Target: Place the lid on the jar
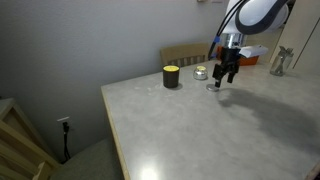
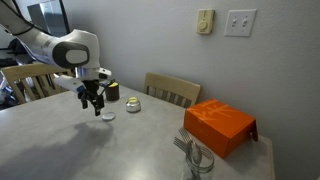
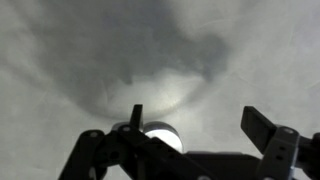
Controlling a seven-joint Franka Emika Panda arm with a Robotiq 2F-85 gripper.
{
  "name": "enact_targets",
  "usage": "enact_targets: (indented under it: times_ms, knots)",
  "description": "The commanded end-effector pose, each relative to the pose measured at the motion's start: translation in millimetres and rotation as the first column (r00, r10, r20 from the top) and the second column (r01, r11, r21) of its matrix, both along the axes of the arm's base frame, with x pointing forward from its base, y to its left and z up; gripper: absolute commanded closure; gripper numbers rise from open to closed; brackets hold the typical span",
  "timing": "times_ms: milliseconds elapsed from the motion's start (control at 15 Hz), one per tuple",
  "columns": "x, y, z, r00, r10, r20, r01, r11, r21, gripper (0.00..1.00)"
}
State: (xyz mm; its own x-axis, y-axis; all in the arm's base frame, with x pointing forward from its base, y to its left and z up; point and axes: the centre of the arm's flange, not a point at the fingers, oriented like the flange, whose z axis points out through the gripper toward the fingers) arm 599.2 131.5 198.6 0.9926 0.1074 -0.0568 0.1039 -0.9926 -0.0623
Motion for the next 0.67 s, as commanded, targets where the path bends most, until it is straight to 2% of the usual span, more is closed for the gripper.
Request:
enact_targets:
  times_ms: [0, 400, 600]
  knots:
    - [-1.6, 11.3, -13.4, 0.997, -0.071, 0.034, 0.073, 0.996, -0.06, 0.0]
    - [8.8, 3.5, -33.1, 0.981, -0.167, 0.099, 0.177, 0.978, -0.111, 0.0]
    - [10.9, -9.8, -44.2, 0.97, -0.21, 0.122, 0.224, 0.969, -0.108, 0.0]
